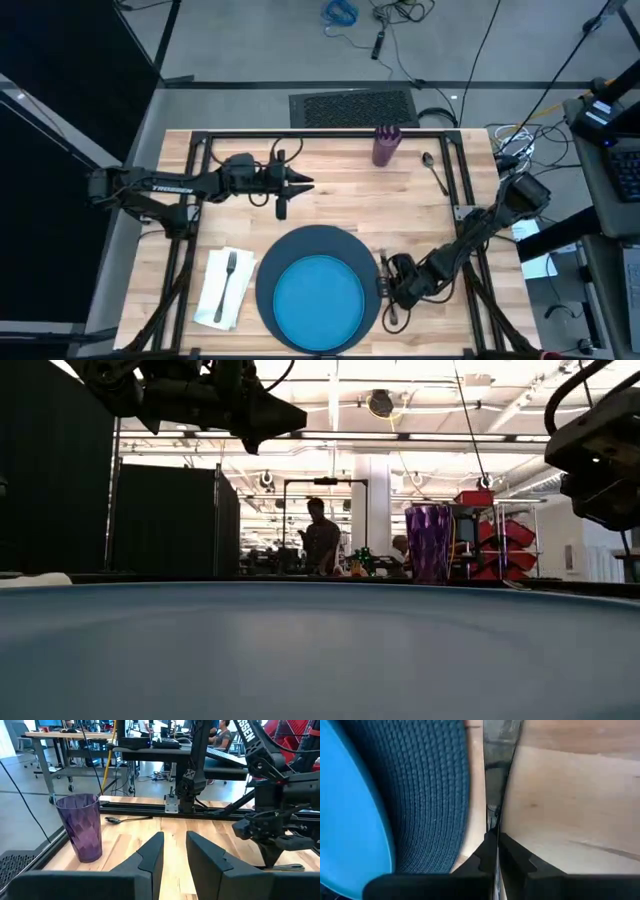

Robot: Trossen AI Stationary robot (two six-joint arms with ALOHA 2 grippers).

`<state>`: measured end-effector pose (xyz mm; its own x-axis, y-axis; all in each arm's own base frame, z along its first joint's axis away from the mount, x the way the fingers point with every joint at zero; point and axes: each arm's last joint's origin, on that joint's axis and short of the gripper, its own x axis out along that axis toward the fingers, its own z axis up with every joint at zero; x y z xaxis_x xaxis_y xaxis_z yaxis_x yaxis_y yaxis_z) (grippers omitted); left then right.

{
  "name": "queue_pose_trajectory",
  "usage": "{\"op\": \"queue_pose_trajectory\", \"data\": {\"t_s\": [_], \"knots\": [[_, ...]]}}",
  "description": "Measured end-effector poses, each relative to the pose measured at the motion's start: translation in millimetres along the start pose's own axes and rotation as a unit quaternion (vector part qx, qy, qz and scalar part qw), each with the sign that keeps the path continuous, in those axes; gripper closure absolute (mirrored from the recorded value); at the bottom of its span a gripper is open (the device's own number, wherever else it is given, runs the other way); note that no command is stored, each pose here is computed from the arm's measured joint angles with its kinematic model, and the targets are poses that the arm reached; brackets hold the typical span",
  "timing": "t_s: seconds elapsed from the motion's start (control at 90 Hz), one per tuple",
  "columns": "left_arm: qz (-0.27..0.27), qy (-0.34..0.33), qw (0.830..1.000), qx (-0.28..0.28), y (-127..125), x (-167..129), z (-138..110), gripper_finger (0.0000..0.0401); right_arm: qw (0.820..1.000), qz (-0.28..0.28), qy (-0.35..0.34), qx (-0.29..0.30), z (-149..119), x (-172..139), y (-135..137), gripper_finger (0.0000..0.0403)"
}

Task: Set table place
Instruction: Move the table knife beside the placemat

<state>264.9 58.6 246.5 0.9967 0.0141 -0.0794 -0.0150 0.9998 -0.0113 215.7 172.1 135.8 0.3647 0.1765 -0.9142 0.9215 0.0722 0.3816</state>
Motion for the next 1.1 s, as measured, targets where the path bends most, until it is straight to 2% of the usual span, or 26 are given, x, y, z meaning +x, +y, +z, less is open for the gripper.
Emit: {"op": "queue_pose_trajectory", "data": {"t_s": [0.633, 0.811, 1.1], "knots": [[-0.001, 0.007, 1.0, -0.002, -0.1, 0.0, -1.3, 0.0333, 0.999, 0.0, -0.002, -0.034, 0.2, -0.6, 0.4, 0.04], [-0.004, 0.01, 1.0, -0.002, -0.3, 0.0, -2.0, 0.0333, 0.999, 0.007, 0.003, -0.05, -1.7, -2.0, 3.6, 0.0366], [-0.003, 0.01, 1.0, -0.002, -0.2, 0.0, -1.9, 0.0333, 0.999, -0.013, -0.008, -0.049, 2.5, -2.1, 1.2, 0.0303]]}}
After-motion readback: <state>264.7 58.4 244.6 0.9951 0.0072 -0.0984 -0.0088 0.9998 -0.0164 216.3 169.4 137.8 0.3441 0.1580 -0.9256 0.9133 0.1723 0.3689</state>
